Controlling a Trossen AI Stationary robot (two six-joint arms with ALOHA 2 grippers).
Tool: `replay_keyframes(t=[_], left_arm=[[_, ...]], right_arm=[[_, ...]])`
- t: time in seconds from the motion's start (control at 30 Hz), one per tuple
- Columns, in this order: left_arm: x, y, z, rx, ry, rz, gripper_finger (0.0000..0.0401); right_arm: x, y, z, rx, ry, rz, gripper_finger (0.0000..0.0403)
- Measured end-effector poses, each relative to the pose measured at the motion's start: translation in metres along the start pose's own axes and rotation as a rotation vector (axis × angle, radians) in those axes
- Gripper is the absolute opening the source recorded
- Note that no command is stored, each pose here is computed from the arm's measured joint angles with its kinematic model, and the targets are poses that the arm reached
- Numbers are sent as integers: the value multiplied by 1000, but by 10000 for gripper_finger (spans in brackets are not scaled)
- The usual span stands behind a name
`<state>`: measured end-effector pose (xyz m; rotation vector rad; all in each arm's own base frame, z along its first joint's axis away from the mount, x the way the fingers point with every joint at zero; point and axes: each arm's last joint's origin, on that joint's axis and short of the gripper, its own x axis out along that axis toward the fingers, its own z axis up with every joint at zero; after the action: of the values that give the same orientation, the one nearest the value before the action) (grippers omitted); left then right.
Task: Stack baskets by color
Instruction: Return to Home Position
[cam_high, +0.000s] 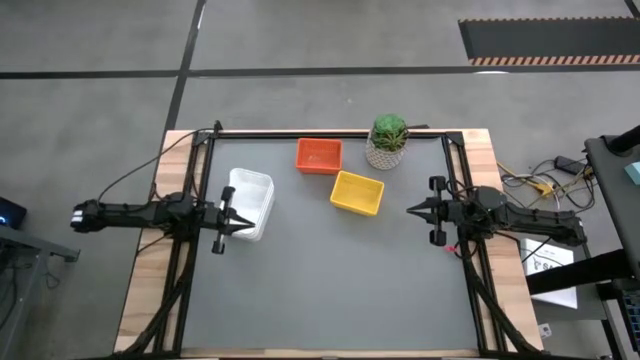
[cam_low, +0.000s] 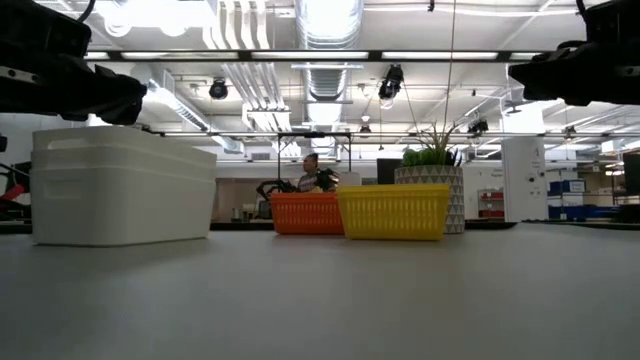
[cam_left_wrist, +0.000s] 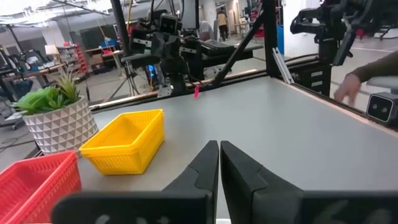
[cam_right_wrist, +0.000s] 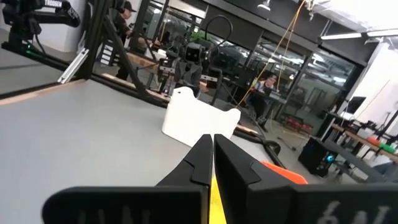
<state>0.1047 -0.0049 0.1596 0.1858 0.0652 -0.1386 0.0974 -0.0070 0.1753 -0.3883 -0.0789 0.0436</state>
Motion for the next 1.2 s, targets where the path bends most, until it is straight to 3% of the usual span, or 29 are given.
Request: replay_keyframes(t=[0.17,1.2], left_arm=[[1,0,-1,-2,15,-2,0],[3,0,-4,-5,47,-7,0]], right_arm=[[0,0,0,44,-1,0,9],[0,0,0,46,0,0,9]])
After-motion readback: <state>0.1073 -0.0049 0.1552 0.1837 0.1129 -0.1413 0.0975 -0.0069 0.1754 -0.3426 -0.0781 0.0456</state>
